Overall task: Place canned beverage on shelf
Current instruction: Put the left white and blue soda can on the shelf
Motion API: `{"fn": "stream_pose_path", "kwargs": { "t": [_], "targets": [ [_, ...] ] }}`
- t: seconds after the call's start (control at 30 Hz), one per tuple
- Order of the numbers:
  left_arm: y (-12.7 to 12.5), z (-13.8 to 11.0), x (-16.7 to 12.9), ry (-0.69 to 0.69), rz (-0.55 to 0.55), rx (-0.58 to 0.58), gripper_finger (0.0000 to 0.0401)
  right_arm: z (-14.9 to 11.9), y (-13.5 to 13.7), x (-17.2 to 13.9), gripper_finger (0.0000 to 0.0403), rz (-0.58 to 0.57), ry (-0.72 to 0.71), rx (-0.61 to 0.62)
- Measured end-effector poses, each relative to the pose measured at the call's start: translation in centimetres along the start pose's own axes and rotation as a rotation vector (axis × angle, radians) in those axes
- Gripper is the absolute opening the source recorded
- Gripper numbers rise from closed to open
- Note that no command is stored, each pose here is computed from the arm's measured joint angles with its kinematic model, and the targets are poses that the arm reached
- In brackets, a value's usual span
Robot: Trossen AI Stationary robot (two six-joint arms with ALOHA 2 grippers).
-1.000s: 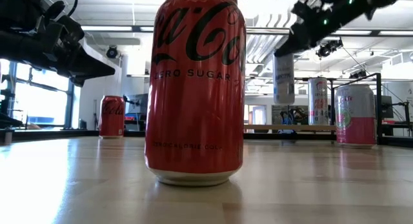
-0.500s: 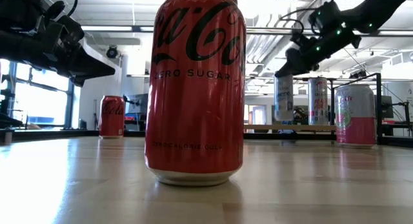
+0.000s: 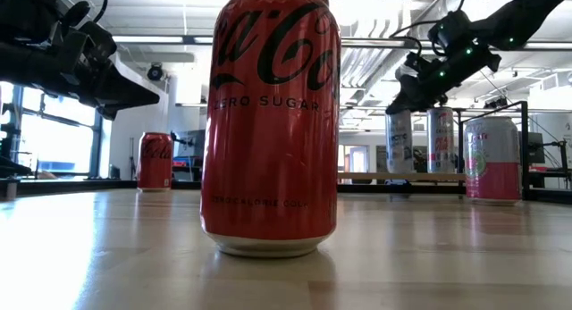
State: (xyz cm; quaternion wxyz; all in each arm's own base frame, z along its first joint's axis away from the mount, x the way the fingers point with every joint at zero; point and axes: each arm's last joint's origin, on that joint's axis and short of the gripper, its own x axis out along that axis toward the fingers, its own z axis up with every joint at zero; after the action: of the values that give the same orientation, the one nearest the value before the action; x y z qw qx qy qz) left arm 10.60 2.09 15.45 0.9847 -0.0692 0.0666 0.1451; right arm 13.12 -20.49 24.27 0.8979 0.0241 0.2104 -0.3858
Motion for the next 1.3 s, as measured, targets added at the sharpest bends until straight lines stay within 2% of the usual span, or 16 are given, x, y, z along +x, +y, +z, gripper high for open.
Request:
{"fn": "stream_pose_path", "kwargs": {
  "t": [0.23, 0.8, 1.0, 1.3],
  "targets": [
    [0.0, 0.0, 0.0, 0.000, 0.000, -0.009, 0.0000, -0.2, -0.1, 0.0, 0.0289, -0.050, 0.028, 0.025],
    [0.0, 0.0, 0.0, 0.000, 0.000, -0.009, 0.0000, 0.3, -0.2, 0.0, 0.0297, -0.063, -0.008, 0.094],
    [0.0, 0.0, 0.0, 0.000, 0.000, -0.013, 0.0000, 1.9, -0.5, -0.3, 0.0298, -0.067, -0.030, 0.138],
    [0.0, 0.0, 0.0, 0.001, -0.003, -0.017, 0.0000, 4.9, 0.2, -1.2, 0.0298, -0.112, 0.057, 0.123]
  ]
}}
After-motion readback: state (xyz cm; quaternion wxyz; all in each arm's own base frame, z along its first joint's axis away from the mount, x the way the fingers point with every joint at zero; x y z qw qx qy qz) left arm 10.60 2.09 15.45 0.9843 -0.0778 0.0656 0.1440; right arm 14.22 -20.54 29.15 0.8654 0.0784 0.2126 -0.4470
